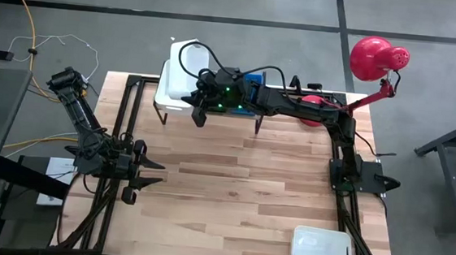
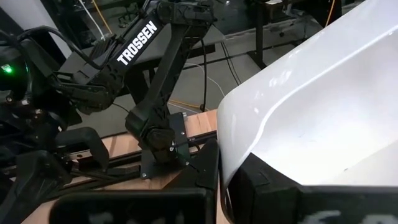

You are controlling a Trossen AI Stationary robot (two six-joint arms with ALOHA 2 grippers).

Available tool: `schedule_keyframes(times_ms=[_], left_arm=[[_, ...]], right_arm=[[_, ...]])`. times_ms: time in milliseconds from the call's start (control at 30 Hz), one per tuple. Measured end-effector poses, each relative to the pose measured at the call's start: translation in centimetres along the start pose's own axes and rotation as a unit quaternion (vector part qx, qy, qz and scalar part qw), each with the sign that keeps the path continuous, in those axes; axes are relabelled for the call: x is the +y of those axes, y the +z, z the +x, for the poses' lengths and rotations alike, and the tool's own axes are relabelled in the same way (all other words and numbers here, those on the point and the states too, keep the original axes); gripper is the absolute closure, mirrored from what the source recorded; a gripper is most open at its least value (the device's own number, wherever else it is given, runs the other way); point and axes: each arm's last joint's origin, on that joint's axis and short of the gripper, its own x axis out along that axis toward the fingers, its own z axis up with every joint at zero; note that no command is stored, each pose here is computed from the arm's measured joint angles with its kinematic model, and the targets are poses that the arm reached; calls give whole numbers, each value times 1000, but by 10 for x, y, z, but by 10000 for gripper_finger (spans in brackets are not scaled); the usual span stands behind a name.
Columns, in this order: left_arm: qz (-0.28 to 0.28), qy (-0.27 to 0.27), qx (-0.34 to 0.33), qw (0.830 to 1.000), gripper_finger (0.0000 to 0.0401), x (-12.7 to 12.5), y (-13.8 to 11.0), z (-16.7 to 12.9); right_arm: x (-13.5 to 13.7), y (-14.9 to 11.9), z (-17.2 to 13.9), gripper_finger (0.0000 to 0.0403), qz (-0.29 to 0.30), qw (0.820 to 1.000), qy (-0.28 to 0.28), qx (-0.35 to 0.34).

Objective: Stack baskets on shelf by color
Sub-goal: Stack the top white bin on the white bin on the shelf

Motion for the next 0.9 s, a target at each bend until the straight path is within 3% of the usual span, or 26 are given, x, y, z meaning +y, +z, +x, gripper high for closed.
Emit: schedule_keyframes(times_ms=[433,900], left_arm=[[0,0,0,1000,243,0,0,0],[0,0,0,1000,243,0,0,0]], right_arm=[[0,0,0,389,-4,1000,0,0],[0,0,0,293,-14,1000,0,0]])
